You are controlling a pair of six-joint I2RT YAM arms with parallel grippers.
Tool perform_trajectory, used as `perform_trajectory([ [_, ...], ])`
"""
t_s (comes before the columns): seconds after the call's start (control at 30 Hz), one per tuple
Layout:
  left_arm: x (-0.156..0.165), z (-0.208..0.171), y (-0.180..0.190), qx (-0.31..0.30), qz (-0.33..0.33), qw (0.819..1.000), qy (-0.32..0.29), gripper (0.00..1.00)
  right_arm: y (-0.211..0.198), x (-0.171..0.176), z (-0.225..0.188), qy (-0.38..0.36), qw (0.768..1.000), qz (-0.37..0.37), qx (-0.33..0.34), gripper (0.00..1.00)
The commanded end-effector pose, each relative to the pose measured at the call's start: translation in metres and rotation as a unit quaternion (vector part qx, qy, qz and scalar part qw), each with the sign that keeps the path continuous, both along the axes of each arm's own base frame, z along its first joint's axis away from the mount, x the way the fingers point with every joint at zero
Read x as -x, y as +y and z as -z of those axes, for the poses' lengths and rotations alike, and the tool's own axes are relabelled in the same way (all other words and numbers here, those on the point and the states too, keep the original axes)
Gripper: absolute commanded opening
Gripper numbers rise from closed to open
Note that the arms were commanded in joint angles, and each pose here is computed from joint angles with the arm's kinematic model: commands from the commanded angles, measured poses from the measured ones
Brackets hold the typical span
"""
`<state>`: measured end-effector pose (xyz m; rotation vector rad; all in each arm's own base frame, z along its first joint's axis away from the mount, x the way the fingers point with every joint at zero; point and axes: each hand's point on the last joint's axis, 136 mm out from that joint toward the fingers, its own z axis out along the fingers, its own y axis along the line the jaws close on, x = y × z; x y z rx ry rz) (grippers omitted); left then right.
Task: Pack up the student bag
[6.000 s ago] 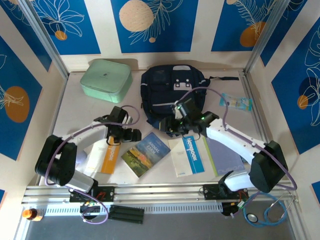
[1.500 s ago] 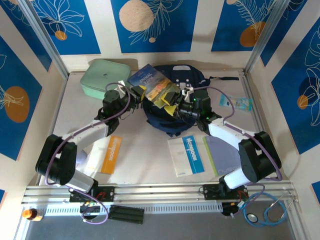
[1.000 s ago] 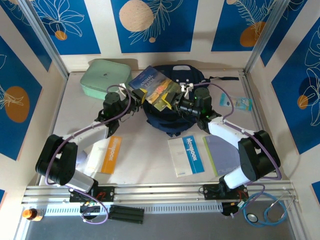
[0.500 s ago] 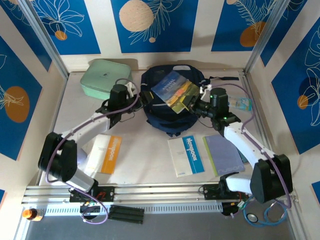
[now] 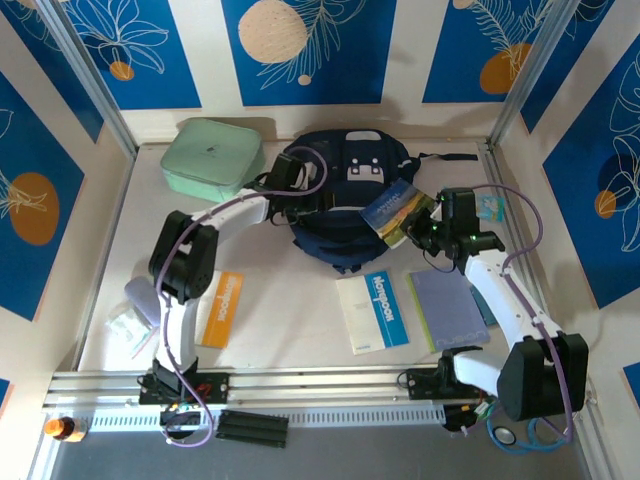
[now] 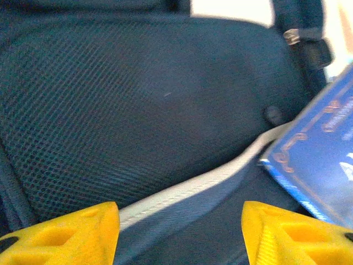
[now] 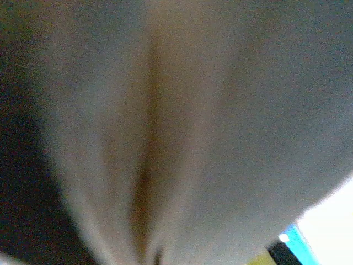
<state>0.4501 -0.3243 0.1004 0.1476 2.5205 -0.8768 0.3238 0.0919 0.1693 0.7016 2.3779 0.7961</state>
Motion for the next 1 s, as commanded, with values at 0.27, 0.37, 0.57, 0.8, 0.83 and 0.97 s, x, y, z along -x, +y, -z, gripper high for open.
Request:
perform_trajectory([
  [0.27,0.090,0.070,0.005,-0.057,0.033,0.993,0.094,0.57,-0.006,-0.013,0.006,0.009,0.999,-0.020,0.043,0.00],
  [0.37,0.108,0.070,0.005,-0.063,0.045,0.993,0.093,0.57,-0.004,-0.013,0.002,0.004,0.999,-0.024,0.037,0.00],
  [0.57,0.113,0.038,-0.004,-0.113,0.110,0.987,0.042,0.58,-0.006,-0.011,-0.017,-0.017,0.999,-0.026,0.021,0.00],
  [0.8,0.100,0.008,-0.024,-0.172,0.238,0.955,-0.040,0.67,-0.035,-0.004,-0.042,-0.049,0.998,0.019,0.044,0.00],
  [0.83,0.100,0.008,-0.028,-0.174,0.261,0.949,-0.045,0.68,-0.039,-0.002,-0.042,-0.048,0.998,0.025,0.045,0.00],
  [0.97,0.097,0.007,-0.046,-0.183,0.317,0.927,-0.081,0.76,-0.045,0.002,-0.042,-0.043,0.998,0.034,0.022,0.00],
])
